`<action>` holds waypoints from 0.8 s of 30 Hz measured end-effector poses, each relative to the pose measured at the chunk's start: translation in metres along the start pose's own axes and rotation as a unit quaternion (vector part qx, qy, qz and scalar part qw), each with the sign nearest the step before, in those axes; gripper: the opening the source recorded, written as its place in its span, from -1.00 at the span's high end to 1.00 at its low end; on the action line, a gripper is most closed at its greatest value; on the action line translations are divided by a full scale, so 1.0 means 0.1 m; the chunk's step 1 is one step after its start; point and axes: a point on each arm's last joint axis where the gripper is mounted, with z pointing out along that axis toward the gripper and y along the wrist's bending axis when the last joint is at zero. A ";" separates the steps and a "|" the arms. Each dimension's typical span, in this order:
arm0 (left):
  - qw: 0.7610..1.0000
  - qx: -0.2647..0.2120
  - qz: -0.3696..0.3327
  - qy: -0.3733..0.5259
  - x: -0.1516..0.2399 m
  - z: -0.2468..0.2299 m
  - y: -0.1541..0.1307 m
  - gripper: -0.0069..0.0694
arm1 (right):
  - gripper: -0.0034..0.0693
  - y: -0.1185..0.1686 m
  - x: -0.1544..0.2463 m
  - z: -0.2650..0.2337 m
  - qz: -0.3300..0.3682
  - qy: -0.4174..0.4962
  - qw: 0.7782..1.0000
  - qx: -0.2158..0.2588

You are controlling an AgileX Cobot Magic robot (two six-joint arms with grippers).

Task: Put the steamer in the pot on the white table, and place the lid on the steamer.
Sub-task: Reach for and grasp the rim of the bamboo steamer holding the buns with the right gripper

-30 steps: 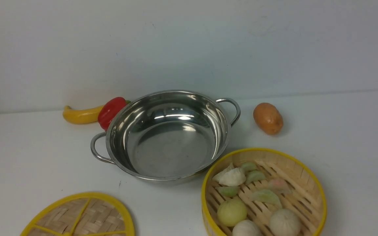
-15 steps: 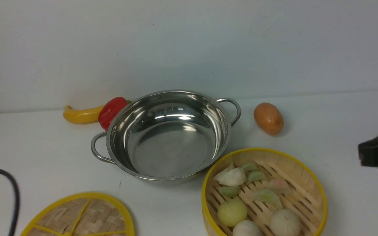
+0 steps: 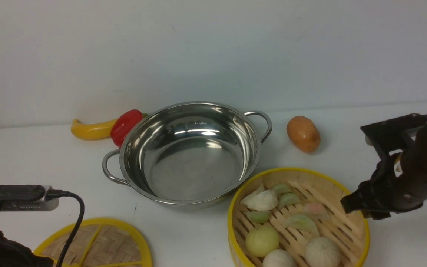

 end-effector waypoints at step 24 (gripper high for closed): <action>1.000 0.012 0.010 -0.012 -0.03 0.00 -0.02 0.19 | 0.77 0.04 -0.04 0.44 -0.020 0.069 0.997 0.013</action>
